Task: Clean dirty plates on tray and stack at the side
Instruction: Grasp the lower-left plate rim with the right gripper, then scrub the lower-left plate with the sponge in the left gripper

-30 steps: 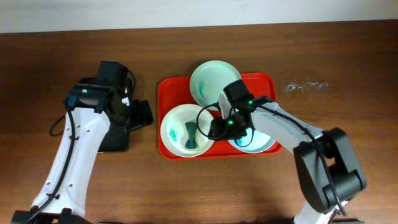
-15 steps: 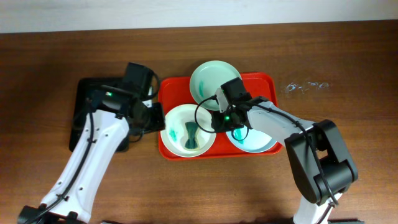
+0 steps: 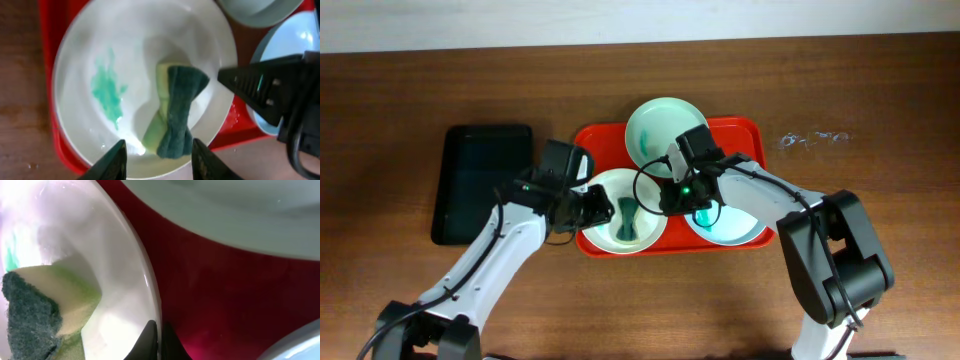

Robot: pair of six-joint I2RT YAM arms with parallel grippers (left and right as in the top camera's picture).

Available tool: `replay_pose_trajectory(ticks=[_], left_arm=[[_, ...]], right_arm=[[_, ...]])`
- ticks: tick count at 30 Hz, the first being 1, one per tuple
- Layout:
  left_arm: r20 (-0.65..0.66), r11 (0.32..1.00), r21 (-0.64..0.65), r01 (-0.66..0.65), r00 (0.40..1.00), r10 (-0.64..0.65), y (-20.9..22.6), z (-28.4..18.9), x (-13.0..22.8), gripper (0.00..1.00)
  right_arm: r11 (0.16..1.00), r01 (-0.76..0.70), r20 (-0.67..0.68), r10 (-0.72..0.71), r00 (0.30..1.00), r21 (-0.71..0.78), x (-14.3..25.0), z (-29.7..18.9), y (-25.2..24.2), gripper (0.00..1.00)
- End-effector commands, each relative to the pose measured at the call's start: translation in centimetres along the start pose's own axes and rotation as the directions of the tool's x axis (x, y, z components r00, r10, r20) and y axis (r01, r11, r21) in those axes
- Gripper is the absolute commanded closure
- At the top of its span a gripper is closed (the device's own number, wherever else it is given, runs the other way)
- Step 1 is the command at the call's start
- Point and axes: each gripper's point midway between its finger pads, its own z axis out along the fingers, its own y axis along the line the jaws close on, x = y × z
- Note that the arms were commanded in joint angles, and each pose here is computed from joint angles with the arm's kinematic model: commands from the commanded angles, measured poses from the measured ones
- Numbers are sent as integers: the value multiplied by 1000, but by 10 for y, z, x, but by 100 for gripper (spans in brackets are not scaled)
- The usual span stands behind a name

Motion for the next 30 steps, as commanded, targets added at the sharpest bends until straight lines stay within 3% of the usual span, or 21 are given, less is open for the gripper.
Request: replay_pose_trajectory(ticks=[1,6,9,13,15,19,22,25,30], left_arm=[[2,998,46,-47,999,47,-19,12,9,60],[72,989,-58,-134,988,138,-25,18,8,59],[79,987,-69,-142,986,148,-26,19,8,60],[34,987,-90,-135,990,138,-18,34,14,59],[3,987,-90,-131,991,132,-16,42,19,59],[5,990,-36,-137,991,137,-26,45,18,59],[0,990,-39,-136,991,136,-25,47,18,61],[-32,990,-46,-136,990,134,-22,58,24,60],[-40,988,-47,-147,989,145,-23,71,26,56]], right_arm=[[1000,-1,-46,0,999,-18,11,8,0,96],[991,-17,-77,27,997,132,8,-7,-16,96],[991,-15,-81,26,996,131,4,-13,-12,96],[994,-9,-89,19,996,113,5,-12,-9,71],[994,-15,-97,25,995,108,9,-10,-10,66],[998,-34,-138,41,990,59,17,4,-8,68],[996,-60,-141,68,988,60,18,5,-8,85],[996,-61,-143,69,987,59,18,5,-7,92],[997,-60,-140,65,988,39,17,6,-4,94]])
